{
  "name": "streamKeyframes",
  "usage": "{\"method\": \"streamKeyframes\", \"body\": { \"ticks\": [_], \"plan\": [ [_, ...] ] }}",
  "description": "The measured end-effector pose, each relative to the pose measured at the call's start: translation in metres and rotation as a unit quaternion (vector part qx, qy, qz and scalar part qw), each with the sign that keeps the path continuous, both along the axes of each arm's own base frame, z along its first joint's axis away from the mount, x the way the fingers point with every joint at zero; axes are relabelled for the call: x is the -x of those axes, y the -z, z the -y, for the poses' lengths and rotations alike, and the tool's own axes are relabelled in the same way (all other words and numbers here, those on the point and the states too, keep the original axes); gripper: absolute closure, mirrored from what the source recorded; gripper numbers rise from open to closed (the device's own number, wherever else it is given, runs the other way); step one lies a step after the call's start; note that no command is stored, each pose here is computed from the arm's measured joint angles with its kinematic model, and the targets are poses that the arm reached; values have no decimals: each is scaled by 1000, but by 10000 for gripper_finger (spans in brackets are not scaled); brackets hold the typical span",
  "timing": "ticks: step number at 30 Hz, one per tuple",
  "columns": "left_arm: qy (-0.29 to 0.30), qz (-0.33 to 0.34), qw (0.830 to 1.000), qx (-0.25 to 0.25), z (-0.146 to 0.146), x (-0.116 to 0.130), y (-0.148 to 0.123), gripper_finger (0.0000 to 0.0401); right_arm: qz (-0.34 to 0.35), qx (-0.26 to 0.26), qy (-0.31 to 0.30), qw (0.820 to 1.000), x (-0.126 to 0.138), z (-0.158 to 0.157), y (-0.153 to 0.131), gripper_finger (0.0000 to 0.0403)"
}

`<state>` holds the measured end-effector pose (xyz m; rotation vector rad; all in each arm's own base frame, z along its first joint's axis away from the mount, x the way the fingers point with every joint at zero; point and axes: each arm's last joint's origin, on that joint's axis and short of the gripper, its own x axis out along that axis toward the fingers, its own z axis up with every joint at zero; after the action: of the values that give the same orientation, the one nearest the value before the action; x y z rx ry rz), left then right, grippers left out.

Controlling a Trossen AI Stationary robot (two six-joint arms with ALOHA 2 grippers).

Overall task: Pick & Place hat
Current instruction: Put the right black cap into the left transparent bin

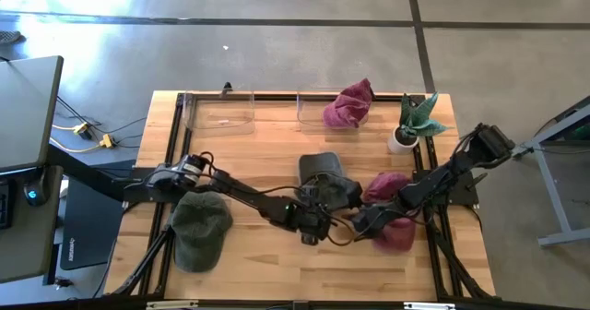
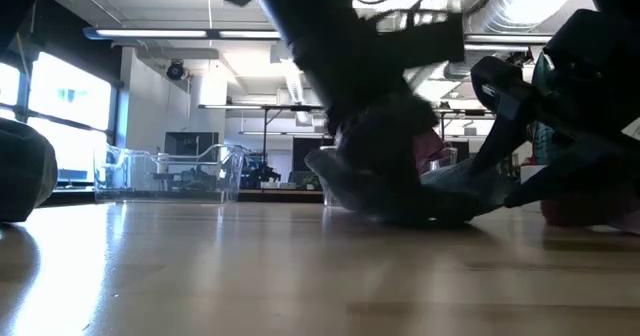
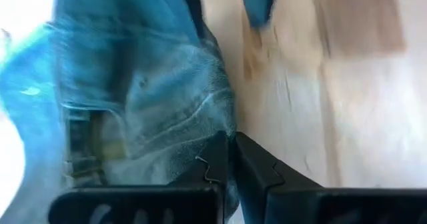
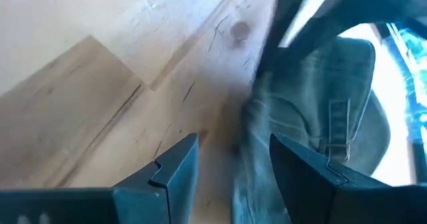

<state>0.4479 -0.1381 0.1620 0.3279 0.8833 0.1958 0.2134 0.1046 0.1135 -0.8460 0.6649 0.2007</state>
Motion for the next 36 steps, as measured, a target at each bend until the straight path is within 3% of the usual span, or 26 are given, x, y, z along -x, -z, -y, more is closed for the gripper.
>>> {"method": "streamKeyframes", "body": {
  "ticks": [7, 15, 18, 21, 25, 30, 33, 36],
  "plan": [
    [-5, 28, 1000, 3, 7, -4, -19, 394, -6, 24, 1, 1000, 1, 1, 2, 239],
    [-1, 36, 999, 8, 11, -5, -21, 394, -5, 39, 32, 999, 3, 4, 3, 379],
    [24, 25, 999, 15, 11, -5, -21, 384, -17, 25, 12, 999, 3, 3, 4, 391],
    [64, 15, 998, 17, 13, -6, -21, 350, -35, -4, -22, 999, 4, 1, 5, 383],
    [111, 12, 994, 5, 18, -6, -22, 275, -41, -16, -35, 998, 4, 0, 5, 397],
    [119, 6, 993, 4, 19, -6, -20, 186, -39, -12, -28, 999, 4, 0, 5, 389],
    [92, -15, 996, 2, 18, -5, -5, 160, -38, -15, -21, 999, 4, 1, 5, 397],
    [75, -43, 996, -13, 20, 1, 1, 162, -39, -20, -8, 999, 7, 2, 2, 396]
  ]
}}
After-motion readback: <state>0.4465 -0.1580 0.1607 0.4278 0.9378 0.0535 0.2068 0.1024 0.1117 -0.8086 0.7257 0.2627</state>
